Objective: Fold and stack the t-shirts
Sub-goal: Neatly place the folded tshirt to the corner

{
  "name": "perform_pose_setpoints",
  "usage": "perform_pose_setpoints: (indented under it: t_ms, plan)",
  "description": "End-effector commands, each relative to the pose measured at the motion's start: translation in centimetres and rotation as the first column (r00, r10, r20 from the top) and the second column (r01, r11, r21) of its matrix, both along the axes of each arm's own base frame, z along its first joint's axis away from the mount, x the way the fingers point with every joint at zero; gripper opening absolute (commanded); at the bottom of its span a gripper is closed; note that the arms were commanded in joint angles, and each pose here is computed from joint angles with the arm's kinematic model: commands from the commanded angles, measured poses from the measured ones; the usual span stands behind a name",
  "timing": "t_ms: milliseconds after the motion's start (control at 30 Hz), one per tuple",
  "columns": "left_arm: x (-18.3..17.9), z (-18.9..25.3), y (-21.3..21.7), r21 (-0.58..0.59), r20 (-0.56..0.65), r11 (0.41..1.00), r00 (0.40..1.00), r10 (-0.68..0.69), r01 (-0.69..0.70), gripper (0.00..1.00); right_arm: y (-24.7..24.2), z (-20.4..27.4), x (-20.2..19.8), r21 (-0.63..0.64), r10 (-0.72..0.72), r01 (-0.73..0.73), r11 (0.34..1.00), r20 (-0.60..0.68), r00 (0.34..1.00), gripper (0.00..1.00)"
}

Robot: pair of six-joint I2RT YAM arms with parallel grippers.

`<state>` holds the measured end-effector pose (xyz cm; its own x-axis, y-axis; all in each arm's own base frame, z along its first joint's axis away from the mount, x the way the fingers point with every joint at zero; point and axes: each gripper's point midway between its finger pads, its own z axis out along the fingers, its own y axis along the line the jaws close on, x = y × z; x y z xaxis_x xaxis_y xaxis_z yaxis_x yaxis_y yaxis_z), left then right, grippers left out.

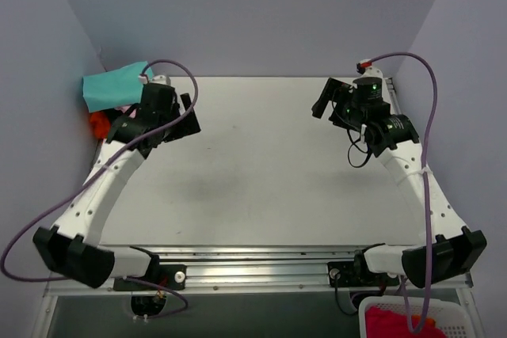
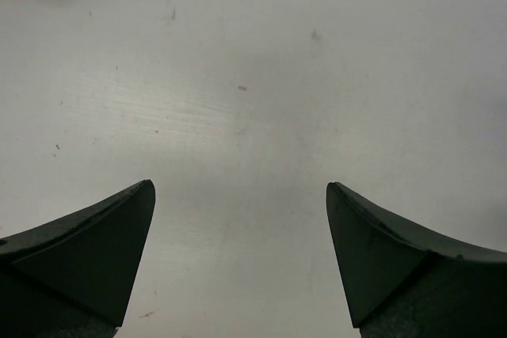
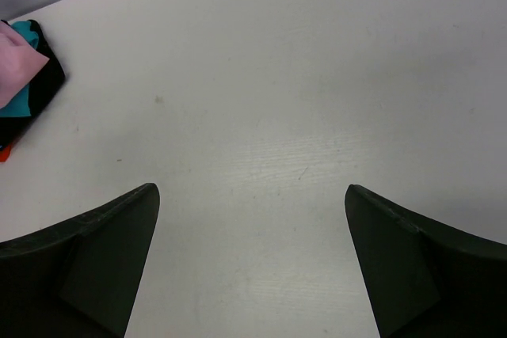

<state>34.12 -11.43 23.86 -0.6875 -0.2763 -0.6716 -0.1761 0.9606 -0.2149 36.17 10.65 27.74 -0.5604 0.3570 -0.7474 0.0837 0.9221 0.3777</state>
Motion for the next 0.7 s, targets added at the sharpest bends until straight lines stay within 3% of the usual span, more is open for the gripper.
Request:
perform_pose_setpoints:
  t_ms: [0,667]
  plan:
    - [0.0,4.9,1.4,0.018,0.174,1.000,0.985,0.012,-0.015,0.98,-0.8,2.9,-0.2,-0.066,-0.020,0.026,0.997,0.097,0.995,1.00]
    - [-2.8,7.4,4.4,0.051,0.251,0.994,0.965,0.077,-0.093,0.95,-0.4,4.8,-1.5,-0.093,-0.006,0.020,0.995,0.144,0.990,1.00]
